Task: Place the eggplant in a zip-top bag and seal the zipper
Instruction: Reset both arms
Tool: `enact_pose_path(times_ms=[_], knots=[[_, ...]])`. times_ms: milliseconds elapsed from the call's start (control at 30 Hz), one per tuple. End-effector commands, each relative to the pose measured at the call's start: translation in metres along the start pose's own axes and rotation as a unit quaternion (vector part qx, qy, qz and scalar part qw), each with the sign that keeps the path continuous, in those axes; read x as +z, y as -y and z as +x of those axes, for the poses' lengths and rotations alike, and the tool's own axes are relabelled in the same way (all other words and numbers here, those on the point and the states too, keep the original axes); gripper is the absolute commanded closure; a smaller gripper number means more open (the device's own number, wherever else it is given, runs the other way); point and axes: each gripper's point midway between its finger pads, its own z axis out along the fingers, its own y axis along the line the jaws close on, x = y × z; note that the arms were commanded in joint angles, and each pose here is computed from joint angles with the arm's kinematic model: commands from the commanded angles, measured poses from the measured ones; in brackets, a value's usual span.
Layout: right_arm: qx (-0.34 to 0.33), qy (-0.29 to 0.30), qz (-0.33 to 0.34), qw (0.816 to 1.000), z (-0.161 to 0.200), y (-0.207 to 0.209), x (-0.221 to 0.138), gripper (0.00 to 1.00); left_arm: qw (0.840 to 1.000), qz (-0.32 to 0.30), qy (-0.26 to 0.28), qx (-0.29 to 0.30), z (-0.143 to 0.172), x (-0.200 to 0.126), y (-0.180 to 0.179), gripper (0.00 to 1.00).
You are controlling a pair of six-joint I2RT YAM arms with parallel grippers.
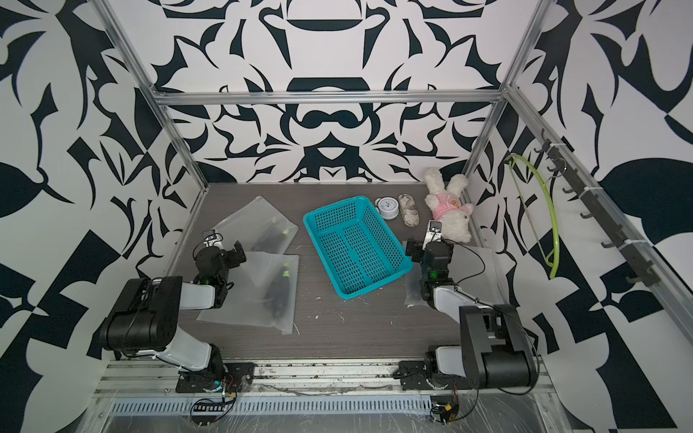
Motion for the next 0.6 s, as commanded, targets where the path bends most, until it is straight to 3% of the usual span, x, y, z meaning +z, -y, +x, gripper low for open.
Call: enact_pose_path(times_ms=[0, 100, 167, 300, 467, 567], knots=[[-0.029, -0.014, -0.027, 0.999, 0.033, -0.018, 0.005, 0.0, 1.0, 0.004, 0.008, -0.006, -0.007, 0.0, 0.001, 0.0], [-0.059, 0.017, 0.011, 0.998, 0.038, -0.021, 0.009, 0.0, 1.0, 0.004, 0.009, -0.006, -0.007, 0.0, 0.001, 0.0], [-0.052, -0.012, 0.013, 0.998, 0.042, -0.021, 0.011, 0.0, 1.0, 0.004, 0.009, -0.007, -0.007, 0.0, 0.001, 0.0], [-0.036, -0.015, 0.04, 0.998, 0.043, -0.008, 0.013, 0.0, 1.0, 0.004, 0.009, -0.006, -0.007, 0.0, 0.001, 0.0], [-0.04, -0.014, 0.04, 0.998, 0.042, -0.008, 0.012, 0.0, 1.0, 0.004, 0.009, -0.006, -0.007, 0.0, 0.001, 0.0], [-0.054, -0.015, 0.007, 0.998, 0.043, -0.02, 0.013, 0.0, 1.0, 0.005, 0.009, -0.006, -0.007, 0.0, 0.001, 0.0]])
